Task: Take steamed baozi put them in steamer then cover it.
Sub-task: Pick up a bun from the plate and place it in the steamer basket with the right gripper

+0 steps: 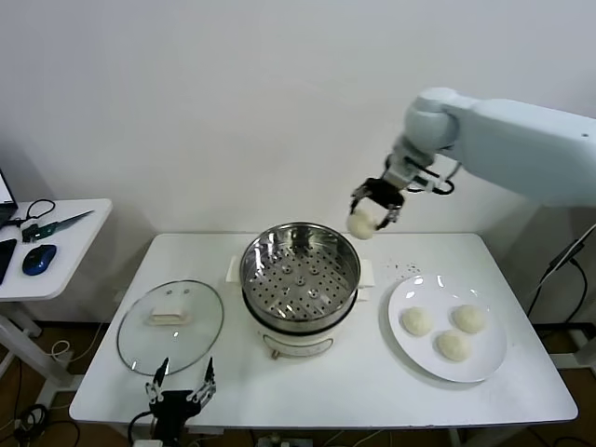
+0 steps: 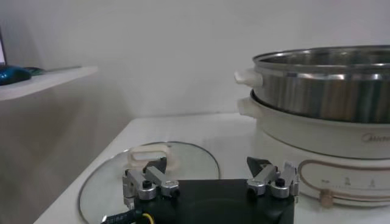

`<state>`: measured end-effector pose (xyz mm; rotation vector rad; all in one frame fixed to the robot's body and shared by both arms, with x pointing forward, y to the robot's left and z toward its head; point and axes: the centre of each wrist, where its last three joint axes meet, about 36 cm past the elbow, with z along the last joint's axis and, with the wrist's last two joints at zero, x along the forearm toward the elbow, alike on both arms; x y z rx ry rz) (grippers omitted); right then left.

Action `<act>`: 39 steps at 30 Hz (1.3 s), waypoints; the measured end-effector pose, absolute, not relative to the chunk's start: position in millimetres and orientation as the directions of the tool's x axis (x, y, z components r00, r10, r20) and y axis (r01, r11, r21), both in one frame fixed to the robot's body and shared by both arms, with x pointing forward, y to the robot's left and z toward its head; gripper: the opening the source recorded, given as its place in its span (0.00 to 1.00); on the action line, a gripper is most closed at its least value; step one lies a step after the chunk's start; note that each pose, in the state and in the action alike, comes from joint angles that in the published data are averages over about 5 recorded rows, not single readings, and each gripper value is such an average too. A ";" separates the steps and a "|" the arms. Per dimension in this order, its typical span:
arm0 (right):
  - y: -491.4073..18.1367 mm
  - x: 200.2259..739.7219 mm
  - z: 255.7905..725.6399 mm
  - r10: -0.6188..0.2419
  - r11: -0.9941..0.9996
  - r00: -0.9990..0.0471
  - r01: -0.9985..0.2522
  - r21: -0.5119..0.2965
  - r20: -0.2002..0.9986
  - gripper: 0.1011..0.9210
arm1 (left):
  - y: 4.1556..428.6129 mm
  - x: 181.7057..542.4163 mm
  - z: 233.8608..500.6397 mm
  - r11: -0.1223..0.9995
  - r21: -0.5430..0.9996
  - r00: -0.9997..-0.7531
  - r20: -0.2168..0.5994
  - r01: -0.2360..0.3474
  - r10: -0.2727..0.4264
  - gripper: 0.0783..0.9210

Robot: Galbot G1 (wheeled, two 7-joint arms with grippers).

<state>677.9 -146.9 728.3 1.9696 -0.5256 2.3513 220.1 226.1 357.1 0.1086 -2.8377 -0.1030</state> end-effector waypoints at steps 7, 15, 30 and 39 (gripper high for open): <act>-97.0 688.9 684.3 -0.168 -0.981 -0.192 -0.064 -0.184 0.967 0.69 | 226.7 221.9 360.2 0.994 0.085 -0.955 0.281 -0.070 -0.091 0.88; -68.4 706.1 635.7 -0.177 -0.984 -0.193 0.005 -0.179 0.965 0.69 | 227.9 222.1 358.8 0.993 0.089 -0.954 0.283 -0.074 -0.096 0.88; -50.9 723.7 598.9 -0.199 -0.980 -0.197 0.025 -0.199 0.960 0.79 | 229.1 224.2 359.3 0.992 0.092 -0.955 0.277 -0.080 -0.103 0.88; -62.0 720.5 623.2 -0.253 -0.966 -0.176 -0.007 -0.259 0.951 0.88 | 226.1 223.9 359.8 0.993 0.089 -0.956 0.275 -0.081 -0.103 0.88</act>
